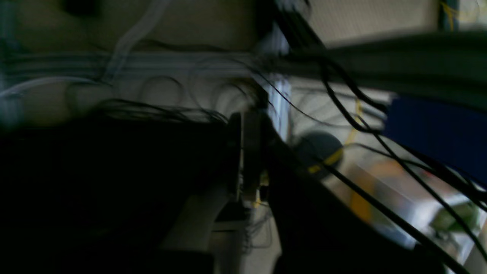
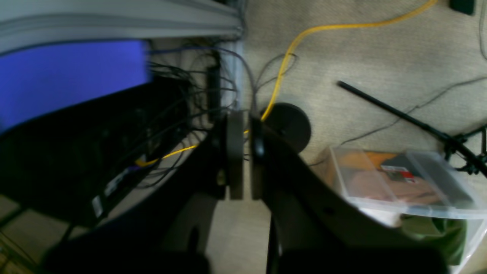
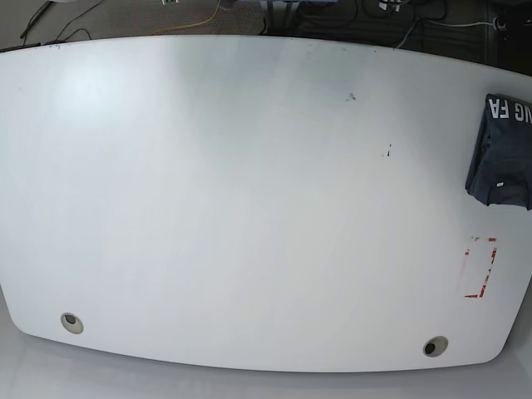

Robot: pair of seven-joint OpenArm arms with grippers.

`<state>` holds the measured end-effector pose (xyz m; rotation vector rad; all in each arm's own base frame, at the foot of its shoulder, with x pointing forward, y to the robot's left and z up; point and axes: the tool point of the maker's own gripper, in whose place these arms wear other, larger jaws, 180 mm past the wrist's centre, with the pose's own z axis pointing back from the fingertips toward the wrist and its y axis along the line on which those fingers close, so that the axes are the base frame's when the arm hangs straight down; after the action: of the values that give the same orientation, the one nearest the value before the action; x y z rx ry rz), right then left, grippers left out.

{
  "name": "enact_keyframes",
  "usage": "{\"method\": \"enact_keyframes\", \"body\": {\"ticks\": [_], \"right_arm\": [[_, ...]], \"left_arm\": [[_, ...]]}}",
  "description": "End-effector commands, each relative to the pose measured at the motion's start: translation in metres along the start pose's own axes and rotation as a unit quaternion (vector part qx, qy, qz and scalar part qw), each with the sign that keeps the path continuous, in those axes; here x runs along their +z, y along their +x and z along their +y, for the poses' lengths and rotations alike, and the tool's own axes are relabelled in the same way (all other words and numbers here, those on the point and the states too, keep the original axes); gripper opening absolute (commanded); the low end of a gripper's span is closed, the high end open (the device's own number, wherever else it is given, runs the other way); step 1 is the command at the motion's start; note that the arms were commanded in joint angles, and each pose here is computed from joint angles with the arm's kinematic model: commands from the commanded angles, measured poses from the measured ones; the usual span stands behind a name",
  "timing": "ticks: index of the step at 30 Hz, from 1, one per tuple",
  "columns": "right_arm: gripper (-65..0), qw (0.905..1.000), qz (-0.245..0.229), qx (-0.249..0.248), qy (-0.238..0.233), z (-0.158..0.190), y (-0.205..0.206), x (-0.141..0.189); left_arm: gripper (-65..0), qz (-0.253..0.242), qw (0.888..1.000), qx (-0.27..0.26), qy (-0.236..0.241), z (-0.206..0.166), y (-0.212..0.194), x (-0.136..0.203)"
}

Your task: Layout the t-shirt on the table in an organized manner, then fold the t-shirt properly

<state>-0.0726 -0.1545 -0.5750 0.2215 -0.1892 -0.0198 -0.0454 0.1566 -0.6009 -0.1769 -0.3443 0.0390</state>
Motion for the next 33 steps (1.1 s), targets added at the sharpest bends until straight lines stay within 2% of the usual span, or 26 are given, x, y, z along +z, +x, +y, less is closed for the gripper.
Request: {"method": "enact_keyframes", "body": {"ticks": [1,8,16,24,27,33], "right_arm": [[-63.1,0.9999,0.01,0.001,0.004,-0.001,-0.004,-0.007],[-63.1,0.9996,0.016,-0.021,0.006,-0.008,-0.002,-0.029],[-63.1,0.9992,0.019,-0.034,0.012,-0.009,0.011,-0.045],[-63.1,0.9989,0.041,-0.008,0.019,-0.006,0.02,-0.06],[-63.1,0.999,0.039,-0.004,0.022,-0.003,0.026,-0.065],[-62.9,0.9985,0.049,-0.015,0.018,-0.002,0.03,-0.075]], "left_arm": [[-65.0,0.015,1.0,0.003,-0.002,0.004,-0.01,-0.003],[-65.0,0.052,0.998,0.01,-0.021,-0.005,-0.012,-0.028],[-65.0,0.08,0.997,0.003,0.017,0.011,-0.009,-0.044],[-65.0,0.093,0.996,-0.005,0.001,-0.002,0.009,-0.061],[-65.0,0.098,0.995,-0.005,0.013,-0.001,0.013,-0.065],[-64.9,0.104,0.992,-0.017,0.066,0.023,0.017,-0.065]]}}
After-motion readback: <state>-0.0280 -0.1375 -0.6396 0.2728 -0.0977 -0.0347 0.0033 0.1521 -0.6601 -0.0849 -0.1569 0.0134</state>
